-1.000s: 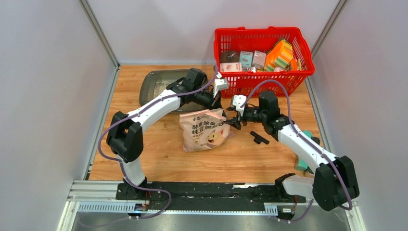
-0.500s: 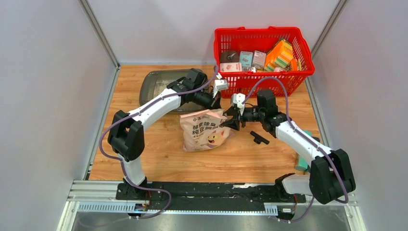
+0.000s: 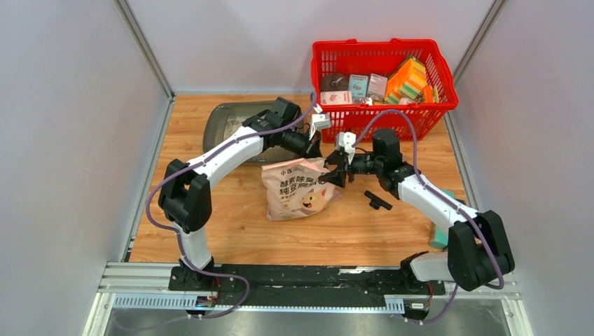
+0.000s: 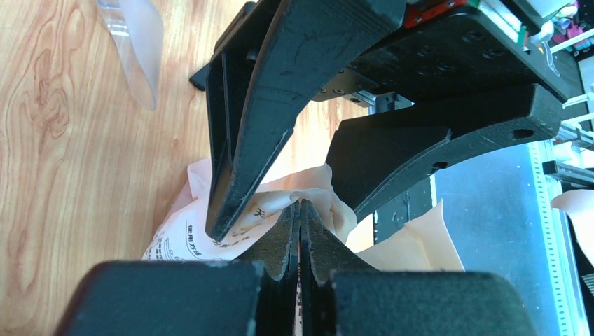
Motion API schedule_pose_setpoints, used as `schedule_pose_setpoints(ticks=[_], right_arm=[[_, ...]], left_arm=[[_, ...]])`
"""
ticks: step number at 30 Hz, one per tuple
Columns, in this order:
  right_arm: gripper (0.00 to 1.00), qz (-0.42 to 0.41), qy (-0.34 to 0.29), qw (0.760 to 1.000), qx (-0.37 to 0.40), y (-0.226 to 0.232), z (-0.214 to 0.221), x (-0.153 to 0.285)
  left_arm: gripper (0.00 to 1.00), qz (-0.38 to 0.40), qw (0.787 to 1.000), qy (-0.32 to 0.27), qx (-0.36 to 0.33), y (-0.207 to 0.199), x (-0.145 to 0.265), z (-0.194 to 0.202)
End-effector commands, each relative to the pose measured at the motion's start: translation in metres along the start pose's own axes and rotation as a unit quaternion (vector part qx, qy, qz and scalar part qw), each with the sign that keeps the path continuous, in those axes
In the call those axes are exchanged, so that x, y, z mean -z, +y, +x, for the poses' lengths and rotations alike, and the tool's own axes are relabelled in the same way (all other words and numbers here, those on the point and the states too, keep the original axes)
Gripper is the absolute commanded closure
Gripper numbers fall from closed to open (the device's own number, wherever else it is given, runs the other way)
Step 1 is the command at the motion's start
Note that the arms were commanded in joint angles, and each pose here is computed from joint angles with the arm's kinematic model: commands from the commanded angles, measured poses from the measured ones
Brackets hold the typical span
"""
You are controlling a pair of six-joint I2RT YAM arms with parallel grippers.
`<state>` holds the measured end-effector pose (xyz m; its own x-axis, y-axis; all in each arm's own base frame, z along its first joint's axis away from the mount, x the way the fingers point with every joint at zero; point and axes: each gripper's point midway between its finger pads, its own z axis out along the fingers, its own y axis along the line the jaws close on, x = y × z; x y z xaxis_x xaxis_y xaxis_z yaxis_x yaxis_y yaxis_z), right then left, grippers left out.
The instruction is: Fill the litter box with clean litter
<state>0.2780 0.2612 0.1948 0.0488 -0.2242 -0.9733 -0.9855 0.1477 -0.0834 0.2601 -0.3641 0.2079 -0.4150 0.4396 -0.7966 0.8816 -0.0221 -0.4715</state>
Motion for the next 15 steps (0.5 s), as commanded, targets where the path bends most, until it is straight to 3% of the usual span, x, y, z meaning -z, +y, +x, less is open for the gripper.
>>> schedule_pose_setpoints(ticks=[1, 15], right_arm=[[0.47, -0.014, -0.02, 1.0, 0.006, 0.0, -0.008, -0.004], [0.81, -0.015, -0.051, 0.992, -0.112, 0.013, -0.016, -0.004]], left_arm=[[1.0, 0.032, 0.999, -0.01, -0.023, -0.014, 0.003, -0.013], [1.0, 0.019, 1.0, -0.017, -0.016, -0.004, 0.007, -0.015]])
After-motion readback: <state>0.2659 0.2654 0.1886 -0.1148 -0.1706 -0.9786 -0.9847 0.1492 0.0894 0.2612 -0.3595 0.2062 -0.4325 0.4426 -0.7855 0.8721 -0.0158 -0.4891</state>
